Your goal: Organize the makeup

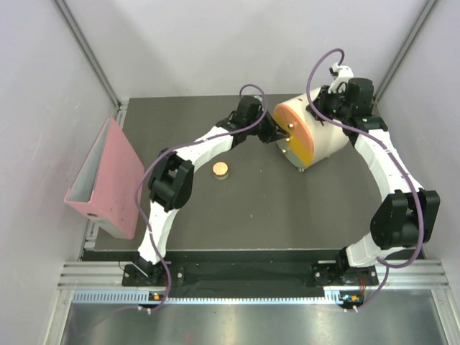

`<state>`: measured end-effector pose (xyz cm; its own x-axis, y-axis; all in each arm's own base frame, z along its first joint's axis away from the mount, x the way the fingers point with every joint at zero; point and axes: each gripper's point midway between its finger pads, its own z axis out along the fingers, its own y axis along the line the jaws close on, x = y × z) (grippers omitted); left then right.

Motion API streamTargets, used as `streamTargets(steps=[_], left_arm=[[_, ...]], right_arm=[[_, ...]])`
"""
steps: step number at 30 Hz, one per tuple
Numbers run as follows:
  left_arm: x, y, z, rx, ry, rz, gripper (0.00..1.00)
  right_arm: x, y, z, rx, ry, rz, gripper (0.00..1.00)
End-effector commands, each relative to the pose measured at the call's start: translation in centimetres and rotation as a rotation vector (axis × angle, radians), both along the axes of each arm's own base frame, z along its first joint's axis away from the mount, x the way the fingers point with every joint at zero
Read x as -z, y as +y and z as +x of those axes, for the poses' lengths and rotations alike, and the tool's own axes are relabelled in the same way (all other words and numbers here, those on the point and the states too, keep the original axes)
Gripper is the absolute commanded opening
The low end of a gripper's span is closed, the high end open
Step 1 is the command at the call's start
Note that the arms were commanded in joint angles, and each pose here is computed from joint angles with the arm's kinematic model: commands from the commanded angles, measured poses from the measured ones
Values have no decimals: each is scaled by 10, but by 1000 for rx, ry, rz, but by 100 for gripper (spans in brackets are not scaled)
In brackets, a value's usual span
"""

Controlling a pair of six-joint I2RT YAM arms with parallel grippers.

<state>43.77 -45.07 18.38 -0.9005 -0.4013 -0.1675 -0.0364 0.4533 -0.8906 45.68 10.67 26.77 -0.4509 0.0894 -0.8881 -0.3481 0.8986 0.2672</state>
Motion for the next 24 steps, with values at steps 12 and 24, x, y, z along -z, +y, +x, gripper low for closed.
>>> streamTargets(steps=[12, 24], left_arm=[[-46, 38, 5, 9, -179, 32, 32], [-14, 71, -14, 29, -5, -179, 48]], right_arm=[[136, -12, -66, 31, 525, -83, 6], [139, -10, -65, 28, 525, -73, 6]])
